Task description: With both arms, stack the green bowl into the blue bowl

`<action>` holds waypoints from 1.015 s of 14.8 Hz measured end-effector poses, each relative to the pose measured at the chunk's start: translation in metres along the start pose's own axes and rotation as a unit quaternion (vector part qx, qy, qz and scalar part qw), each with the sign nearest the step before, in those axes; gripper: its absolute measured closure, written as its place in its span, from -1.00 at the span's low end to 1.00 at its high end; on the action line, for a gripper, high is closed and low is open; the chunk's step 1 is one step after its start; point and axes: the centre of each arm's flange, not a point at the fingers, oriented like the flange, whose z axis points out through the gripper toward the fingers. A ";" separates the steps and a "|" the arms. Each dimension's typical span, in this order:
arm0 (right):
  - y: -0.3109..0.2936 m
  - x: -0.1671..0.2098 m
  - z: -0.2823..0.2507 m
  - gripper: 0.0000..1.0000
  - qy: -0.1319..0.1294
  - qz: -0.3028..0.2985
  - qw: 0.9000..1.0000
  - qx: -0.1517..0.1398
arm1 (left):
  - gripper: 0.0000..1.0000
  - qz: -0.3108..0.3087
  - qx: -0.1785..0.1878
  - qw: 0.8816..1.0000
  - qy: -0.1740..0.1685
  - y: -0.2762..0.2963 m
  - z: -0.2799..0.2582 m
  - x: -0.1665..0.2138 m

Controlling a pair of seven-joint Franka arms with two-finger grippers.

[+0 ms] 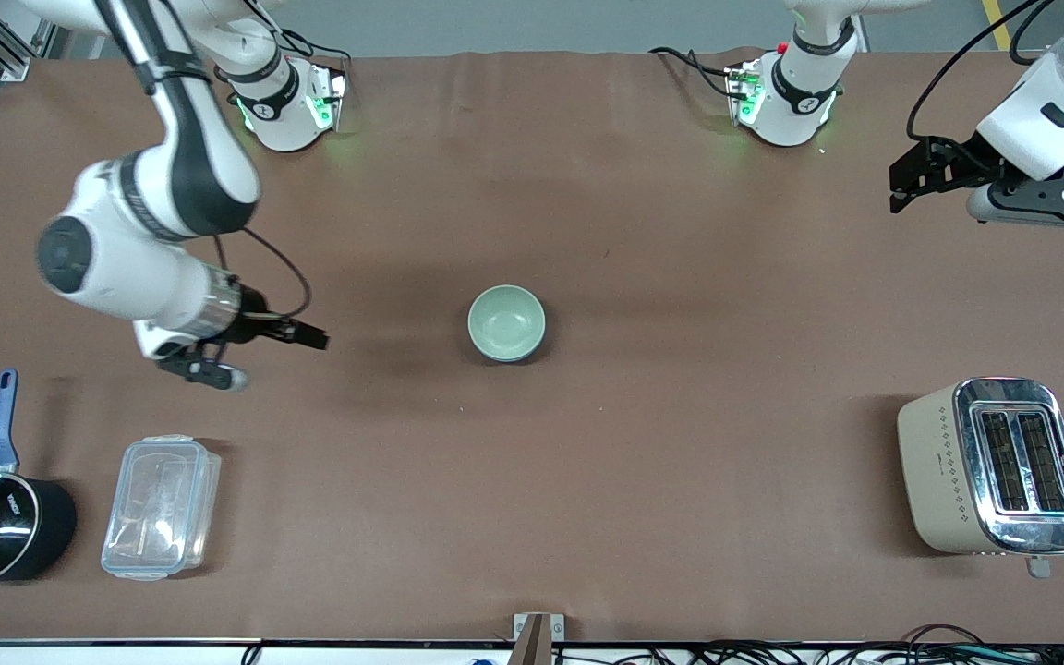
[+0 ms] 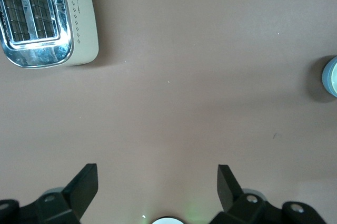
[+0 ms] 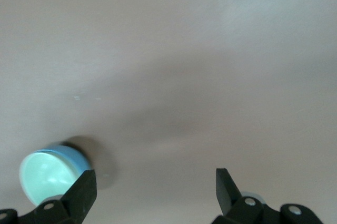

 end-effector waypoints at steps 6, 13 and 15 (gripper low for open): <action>0.091 -0.006 -0.089 -1.00 0.040 -0.027 0.996 -0.071 | -1.00 -0.005 0.000 1.000 0.025 -0.005 -0.006 0.004; 0.068 -0.063 -0.221 -1.00 0.061 -0.081 0.992 -0.071 | -1.00 -0.007 0.002 0.999 0.031 -0.006 -0.013 0.001; 0.057 -0.072 -0.239 -1.00 0.064 -0.090 0.991 -0.071 | -1.00 -0.009 0.002 0.999 0.031 -0.007 -0.013 0.001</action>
